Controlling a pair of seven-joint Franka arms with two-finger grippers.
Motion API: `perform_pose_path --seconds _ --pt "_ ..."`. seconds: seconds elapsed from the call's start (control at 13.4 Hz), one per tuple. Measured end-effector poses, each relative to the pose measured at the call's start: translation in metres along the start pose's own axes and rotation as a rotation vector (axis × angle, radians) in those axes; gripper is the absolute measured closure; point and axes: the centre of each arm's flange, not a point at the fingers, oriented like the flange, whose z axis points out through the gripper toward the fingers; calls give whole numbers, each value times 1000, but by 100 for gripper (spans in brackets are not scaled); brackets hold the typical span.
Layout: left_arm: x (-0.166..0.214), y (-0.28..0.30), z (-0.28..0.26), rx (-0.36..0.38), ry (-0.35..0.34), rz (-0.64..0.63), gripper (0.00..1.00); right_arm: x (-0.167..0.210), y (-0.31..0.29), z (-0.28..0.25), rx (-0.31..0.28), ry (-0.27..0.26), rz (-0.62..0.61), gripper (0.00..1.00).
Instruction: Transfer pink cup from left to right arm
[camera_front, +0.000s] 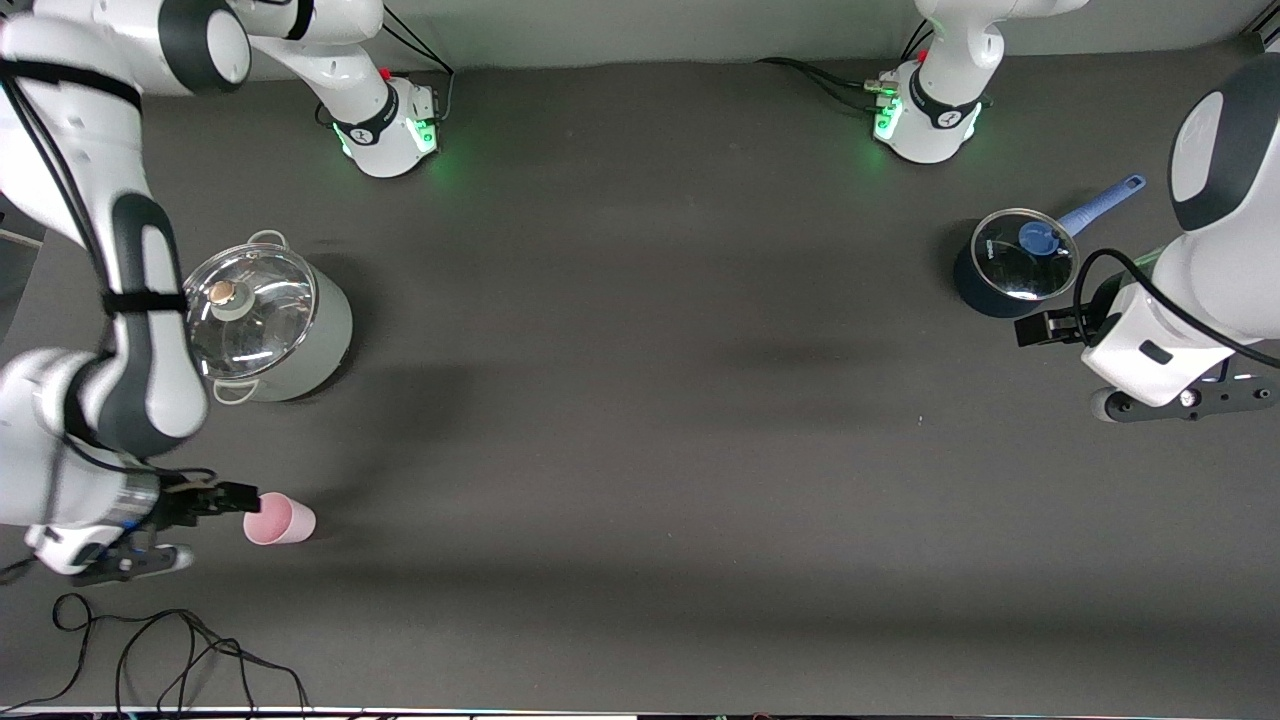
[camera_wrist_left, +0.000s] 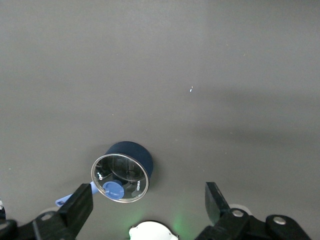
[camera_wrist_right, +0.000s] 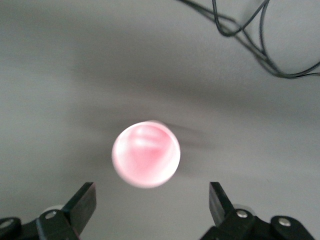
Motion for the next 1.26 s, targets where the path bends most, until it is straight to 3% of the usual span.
perform_pose_path --seconds 0.22,0.45,0.67,0.82,1.26 --pt "-3 -6 -18 -46 32 2 0 -37 -17 -124 20 -13 -2 0" --pt "-1 -36 -26 -66 45 35 0 -73 -38 -200 -11 -10 39 0" --pt "4 -68 -13 -96 25 59 0 -95 -41 -219 -10 -6 50 0" --pt "0 -63 -5 -96 53 69 0 -107 -40 -214 -8 -2 56 0" --pt "-57 -42 32 -81 117 85 0 -136 -33 -203 -8 32 79 0"
